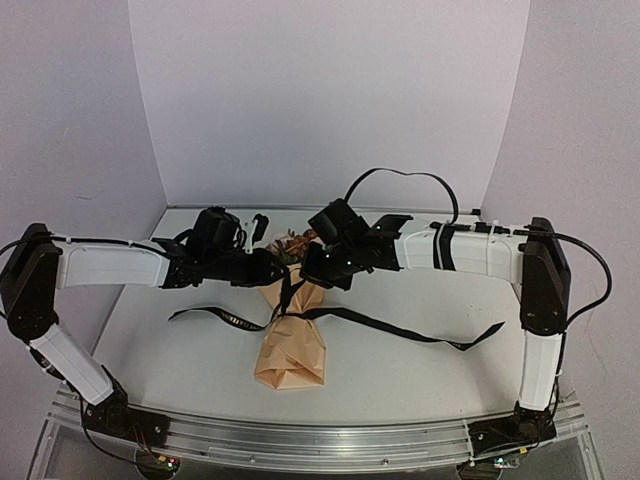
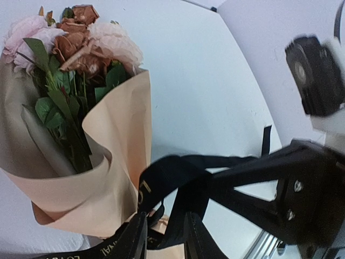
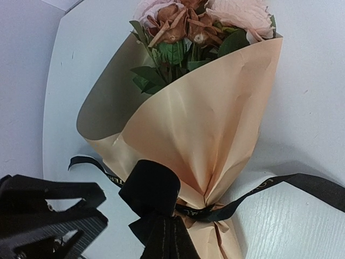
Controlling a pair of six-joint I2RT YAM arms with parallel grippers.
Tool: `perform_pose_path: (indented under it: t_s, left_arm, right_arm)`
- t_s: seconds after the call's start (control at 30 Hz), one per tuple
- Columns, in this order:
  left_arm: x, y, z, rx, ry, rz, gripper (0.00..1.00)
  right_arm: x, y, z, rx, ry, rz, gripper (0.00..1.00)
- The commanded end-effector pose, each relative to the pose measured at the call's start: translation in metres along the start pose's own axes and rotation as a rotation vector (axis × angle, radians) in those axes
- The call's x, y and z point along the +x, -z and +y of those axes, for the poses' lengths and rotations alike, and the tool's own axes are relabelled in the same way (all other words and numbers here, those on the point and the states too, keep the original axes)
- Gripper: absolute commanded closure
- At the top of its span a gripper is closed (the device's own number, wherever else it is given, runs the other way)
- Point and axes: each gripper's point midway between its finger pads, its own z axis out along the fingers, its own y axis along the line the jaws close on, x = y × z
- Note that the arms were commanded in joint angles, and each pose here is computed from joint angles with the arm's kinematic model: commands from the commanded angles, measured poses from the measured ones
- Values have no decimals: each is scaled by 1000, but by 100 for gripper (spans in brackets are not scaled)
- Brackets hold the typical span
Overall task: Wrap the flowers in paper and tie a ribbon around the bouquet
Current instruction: Cross the half-tied ribbon over the folded bouquet.
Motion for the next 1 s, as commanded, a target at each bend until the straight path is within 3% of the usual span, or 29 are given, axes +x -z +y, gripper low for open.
perform_pose_path:
  t_s: [0.0, 0.23, 0.5, 0.7, 0.87, 0.97]
  left_arm:
    - [-26, -6, 2, 44, 38, -29, 80]
    - [-10, -43, 32, 117, 161, 91, 89]
    - [19, -75, 95, -20, 287, 181, 94]
    - [3, -66, 85, -12, 220, 163, 92]
    - [-30, -35, 51, 38, 114, 87, 81]
    - [-31, -18, 42, 45, 77, 77, 77]
  right_arm:
    - [0, -1, -5, 14, -8, -4, 100]
    - [2, 2, -30, 103, -34, -26, 100]
    - [4, -6, -32, 132, -2, -15, 100]
    - [-4, 2, -23, 113, 27, -26, 100]
    - [-11, 12, -15, 89, 43, -42, 100]
    - [-15, 14, -12, 83, 40, -49, 100]
